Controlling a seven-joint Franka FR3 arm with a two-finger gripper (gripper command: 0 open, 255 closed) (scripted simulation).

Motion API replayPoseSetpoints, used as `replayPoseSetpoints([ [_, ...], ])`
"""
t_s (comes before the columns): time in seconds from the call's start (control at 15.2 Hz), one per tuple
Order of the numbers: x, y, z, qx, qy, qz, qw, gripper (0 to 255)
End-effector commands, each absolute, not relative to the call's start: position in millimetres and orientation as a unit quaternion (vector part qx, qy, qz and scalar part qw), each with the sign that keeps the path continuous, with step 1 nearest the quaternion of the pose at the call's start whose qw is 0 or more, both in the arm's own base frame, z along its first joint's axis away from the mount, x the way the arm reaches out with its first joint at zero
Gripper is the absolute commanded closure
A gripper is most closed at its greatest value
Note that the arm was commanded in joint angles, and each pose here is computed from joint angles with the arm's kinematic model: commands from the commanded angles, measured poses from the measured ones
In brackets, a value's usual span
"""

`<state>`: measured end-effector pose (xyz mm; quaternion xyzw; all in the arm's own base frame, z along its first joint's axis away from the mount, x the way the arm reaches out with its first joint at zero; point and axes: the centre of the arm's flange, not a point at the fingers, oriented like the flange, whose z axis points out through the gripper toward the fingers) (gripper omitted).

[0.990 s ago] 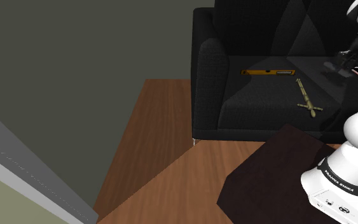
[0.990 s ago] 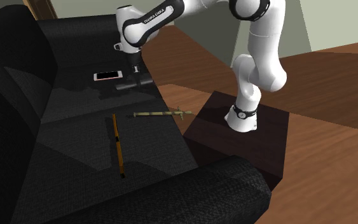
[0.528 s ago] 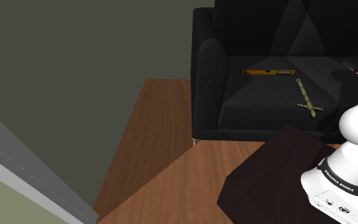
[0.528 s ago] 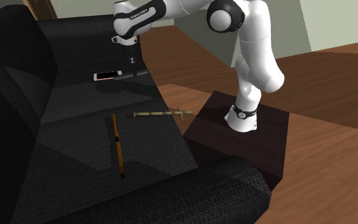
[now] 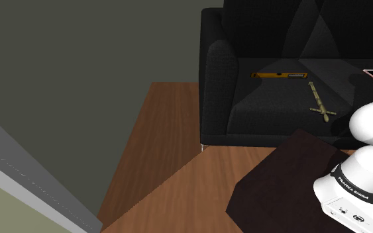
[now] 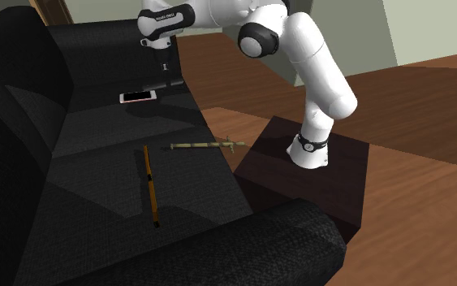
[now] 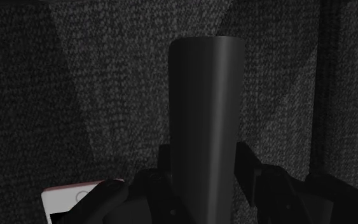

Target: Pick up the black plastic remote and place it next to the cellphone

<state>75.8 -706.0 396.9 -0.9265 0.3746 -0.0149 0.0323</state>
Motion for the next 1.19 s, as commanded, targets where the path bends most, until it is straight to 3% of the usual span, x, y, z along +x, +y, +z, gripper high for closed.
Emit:
replayPoseSetpoints([
  [0.0,59.8,-726.0,396.0,-0.927,0.374,-0.015,0.033,255],
  [0.2,33.9,-757.4,396.7,-0.927,0.374,-0.015,0.033,255],
  [1.12,33.9,-757.4,322.9,-0.927,0.374,-0.015,0.033,255],
])
